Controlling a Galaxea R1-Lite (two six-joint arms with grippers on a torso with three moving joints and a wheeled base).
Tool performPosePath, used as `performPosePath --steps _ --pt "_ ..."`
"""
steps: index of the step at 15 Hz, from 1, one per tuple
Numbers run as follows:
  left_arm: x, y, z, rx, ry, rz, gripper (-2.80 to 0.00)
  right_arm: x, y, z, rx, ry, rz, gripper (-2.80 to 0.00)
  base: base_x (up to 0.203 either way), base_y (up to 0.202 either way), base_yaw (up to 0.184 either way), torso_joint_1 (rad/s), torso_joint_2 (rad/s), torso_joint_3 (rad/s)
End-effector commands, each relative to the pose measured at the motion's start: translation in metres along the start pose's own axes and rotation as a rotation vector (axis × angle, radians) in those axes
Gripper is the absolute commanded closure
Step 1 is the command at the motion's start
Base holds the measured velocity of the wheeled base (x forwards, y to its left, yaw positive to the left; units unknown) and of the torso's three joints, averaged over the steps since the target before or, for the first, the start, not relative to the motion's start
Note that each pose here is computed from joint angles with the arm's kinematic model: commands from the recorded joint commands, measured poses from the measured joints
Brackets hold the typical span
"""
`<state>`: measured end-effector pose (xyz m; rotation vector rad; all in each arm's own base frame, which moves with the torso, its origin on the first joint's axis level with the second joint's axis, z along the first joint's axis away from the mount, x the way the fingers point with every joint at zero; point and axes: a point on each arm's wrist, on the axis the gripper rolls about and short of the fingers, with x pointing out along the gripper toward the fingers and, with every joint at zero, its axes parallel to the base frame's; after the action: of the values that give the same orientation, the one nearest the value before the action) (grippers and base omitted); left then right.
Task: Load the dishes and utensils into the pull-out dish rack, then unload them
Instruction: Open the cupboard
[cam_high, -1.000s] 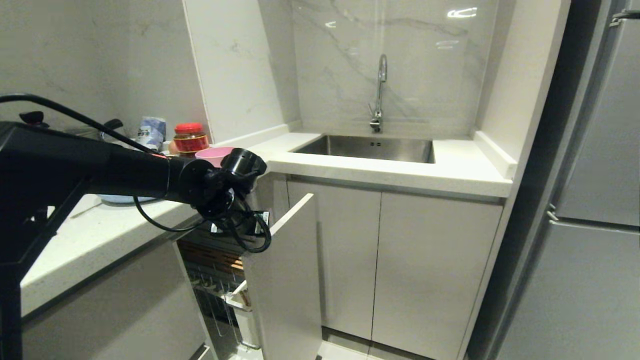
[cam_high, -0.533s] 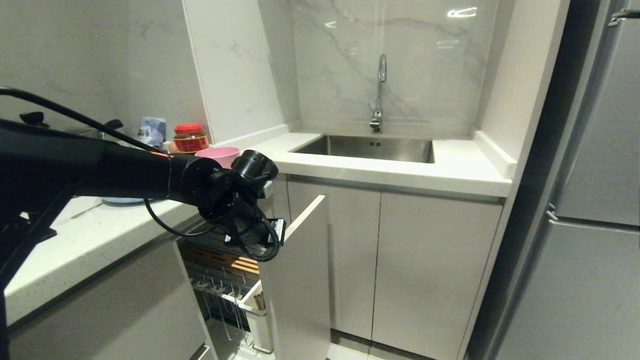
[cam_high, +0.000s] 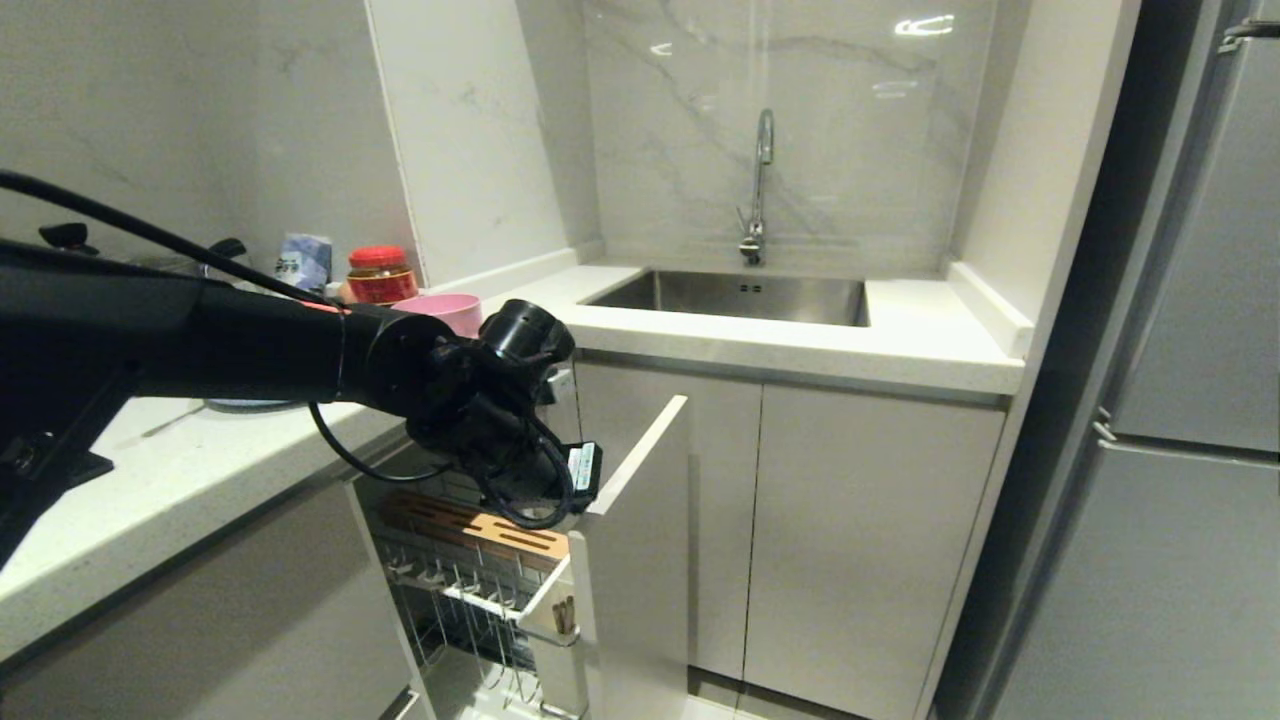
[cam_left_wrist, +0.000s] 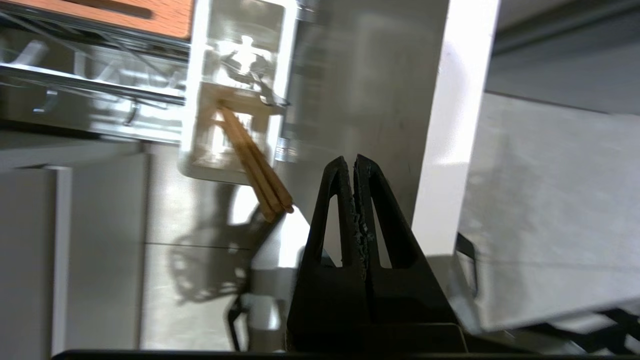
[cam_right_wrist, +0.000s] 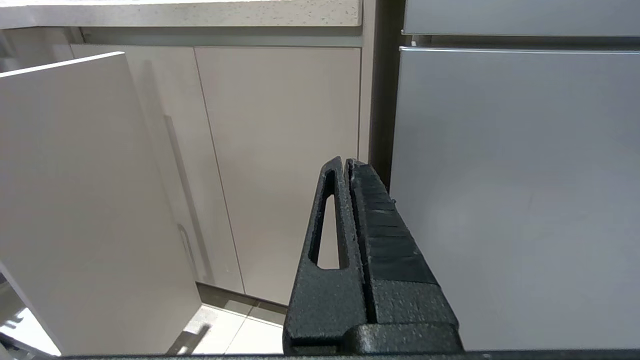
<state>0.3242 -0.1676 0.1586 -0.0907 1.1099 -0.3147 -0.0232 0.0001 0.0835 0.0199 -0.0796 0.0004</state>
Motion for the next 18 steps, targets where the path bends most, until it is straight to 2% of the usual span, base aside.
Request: performPosePath --steps 1,5,10,14,18 --pt "-0.008 -0.003 -0.001 -0.003 0.007 -0.069 0.0 0.001 0.0 -0.007 0.0 0.024 0.0 0.0 0.0 0.0 0.0 0.0 0.0 0.0" --pt "-0.008 -0.01 -0.004 -0.022 0.054 -0.183 0.0 0.001 0.0 -0.007 0.0 0.025 0.0 0.0 0.0 0.0 0.0 0.0 0.0 0.0" --pt "-0.007 -0.018 -0.01 -0.022 0.101 -0.259 0.0 0.001 0.0 -0.007 0.0 0.024 0.0 0.0 0.0 0.0 0.0 0.0 0.0 0.0" --pt "-0.002 -0.028 -0.016 -0.017 0.131 -0.267 0.0 0.001 0.0 -0.007 0.0 0.024 0.0 0.0 0.0 0.0 0.0 0.0 0.0 0.0" --pt "0.0 -0.029 -0.018 -0.014 0.139 -0.266 0.0 0.001 0.0 -0.007 0.0 0.024 0.0 0.0 0.0 0.0 0.0 0.0 0.0 0.0"
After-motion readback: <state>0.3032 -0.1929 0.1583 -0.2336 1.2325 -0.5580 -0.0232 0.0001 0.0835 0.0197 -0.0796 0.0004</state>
